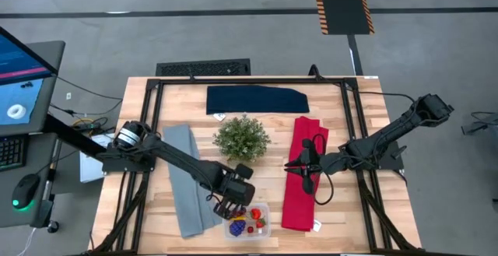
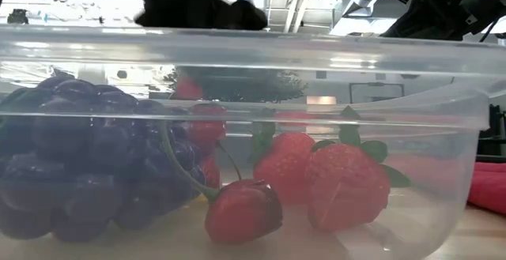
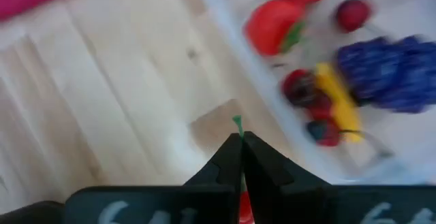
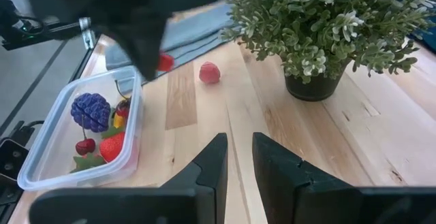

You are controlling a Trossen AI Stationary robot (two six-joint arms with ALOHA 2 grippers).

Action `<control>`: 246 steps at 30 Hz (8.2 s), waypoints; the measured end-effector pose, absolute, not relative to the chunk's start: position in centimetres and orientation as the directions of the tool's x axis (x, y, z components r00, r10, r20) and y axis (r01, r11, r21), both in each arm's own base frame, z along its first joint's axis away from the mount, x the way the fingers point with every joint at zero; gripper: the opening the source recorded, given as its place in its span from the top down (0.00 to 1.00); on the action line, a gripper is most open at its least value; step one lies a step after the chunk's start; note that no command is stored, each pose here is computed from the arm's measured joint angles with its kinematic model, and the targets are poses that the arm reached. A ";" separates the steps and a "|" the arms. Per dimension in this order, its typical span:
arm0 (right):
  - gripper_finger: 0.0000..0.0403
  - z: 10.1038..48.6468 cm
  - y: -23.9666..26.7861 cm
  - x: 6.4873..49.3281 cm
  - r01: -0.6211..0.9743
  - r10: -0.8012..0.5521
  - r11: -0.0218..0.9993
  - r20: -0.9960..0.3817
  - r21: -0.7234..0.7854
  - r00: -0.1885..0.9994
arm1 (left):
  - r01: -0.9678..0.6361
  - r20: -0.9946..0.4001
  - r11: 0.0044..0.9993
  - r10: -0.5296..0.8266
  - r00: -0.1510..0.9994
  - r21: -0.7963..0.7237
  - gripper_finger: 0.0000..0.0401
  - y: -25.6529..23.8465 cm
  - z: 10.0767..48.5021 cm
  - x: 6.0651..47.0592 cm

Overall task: Pick and placing Produce into tupperware
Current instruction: Put the cherry into the transparent container, then put the bottom apricot into the transparent container

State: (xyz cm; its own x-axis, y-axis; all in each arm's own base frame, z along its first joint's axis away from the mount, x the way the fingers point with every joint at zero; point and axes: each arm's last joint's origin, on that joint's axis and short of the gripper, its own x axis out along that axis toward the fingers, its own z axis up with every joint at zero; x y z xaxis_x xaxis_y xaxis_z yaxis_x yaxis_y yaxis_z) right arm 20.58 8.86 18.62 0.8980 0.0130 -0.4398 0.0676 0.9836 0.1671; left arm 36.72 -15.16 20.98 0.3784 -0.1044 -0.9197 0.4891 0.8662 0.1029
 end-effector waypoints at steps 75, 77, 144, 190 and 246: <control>0.77 19.1 10.3 20.1 0.018 0.081 0.971 -0.396 0.239 0.915 | 0.132 -0.842 0.868 0.410 0.349 0.478 0.49 -16.7 21.9 27.9; 0.77 19.1 10.3 20.1 0.018 0.081 0.971 -0.396 0.239 0.915 | 0.100 -0.806 0.835 0.482 0.344 0.541 0.48 -16.2 21.2 27.3; 0.77 17.9 10.5 22.7 0.011 0.087 0.972 -0.404 0.235 0.910 | 0.025 -0.716 1.000 -0.028 0.698 -0.015 0.49 -9.7 13.5 23.9; 0.77 18.0 10.5 22.8 0.008 0.090 0.970 -0.394 0.242 0.915 | 0.073 -0.697 0.996 -0.089 0.711 -0.053 0.49 -8.2 12.0 25.8; 0.77 18.0 10.7 22.7 0.009 0.096 0.966 -0.396 0.257 0.913 | 0.316 -0.559 0.928 -0.371 0.742 -0.196 0.76 -18.4 18.4 27.4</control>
